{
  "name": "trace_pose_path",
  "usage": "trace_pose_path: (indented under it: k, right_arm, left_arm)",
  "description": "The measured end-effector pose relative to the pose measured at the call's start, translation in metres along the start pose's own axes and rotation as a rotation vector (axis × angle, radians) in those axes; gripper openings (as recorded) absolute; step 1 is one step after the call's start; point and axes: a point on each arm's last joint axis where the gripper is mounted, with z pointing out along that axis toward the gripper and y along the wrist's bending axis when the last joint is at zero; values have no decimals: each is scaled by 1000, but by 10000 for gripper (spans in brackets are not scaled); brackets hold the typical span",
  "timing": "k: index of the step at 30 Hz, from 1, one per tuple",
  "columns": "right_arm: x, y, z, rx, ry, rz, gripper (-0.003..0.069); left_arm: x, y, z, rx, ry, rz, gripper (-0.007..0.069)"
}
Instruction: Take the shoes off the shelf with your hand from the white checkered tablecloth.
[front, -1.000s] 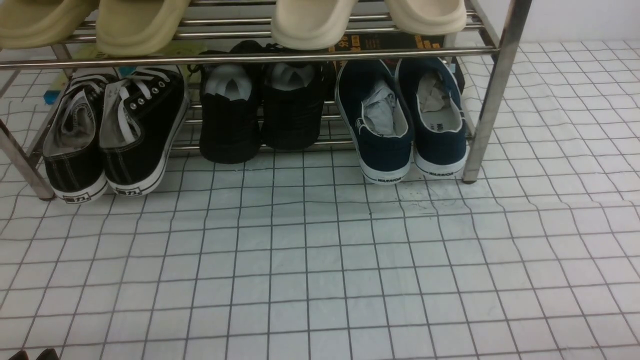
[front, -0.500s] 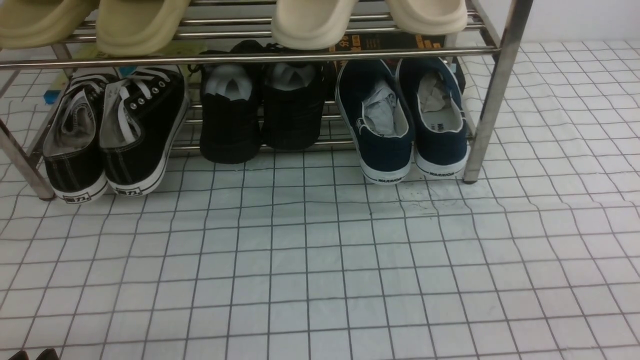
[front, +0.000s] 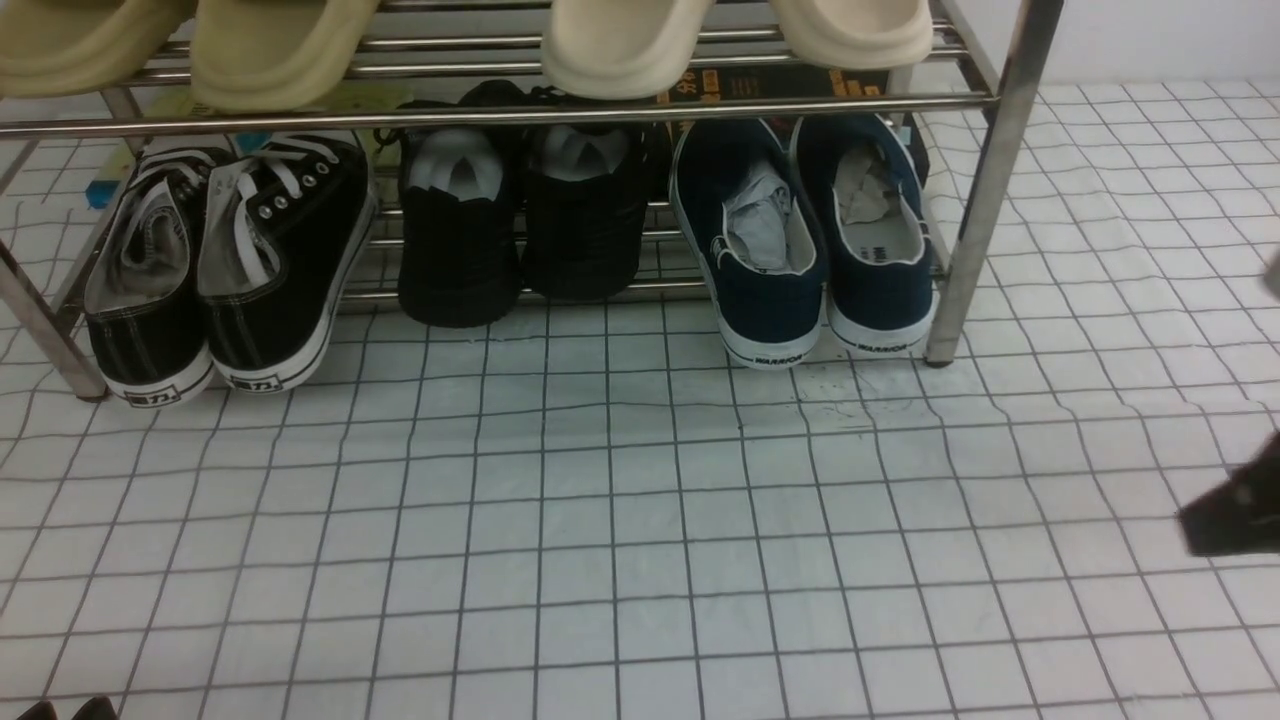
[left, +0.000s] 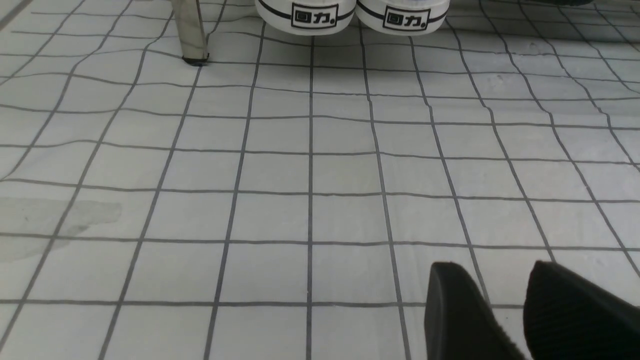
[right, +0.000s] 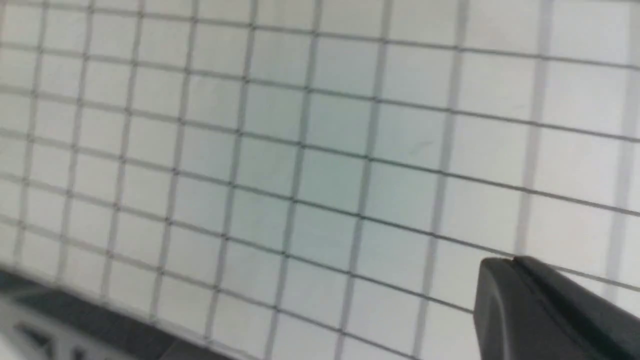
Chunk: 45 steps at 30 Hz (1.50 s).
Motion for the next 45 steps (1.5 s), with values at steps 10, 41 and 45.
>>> trace_pose_path:
  k: [10,41,45]
  right_arm:
    - [-67,68,75,-116,101,-156,0]
    - [-203,97,177,242,-74,-252,393]
    - [-203,95,180,252,-68,-266,366]
  left_arm:
    - [0,0,0,0,0,0,240]
    - [0,0,0,0,1,1,240]
    - [0,0,0,0,1,1,240]
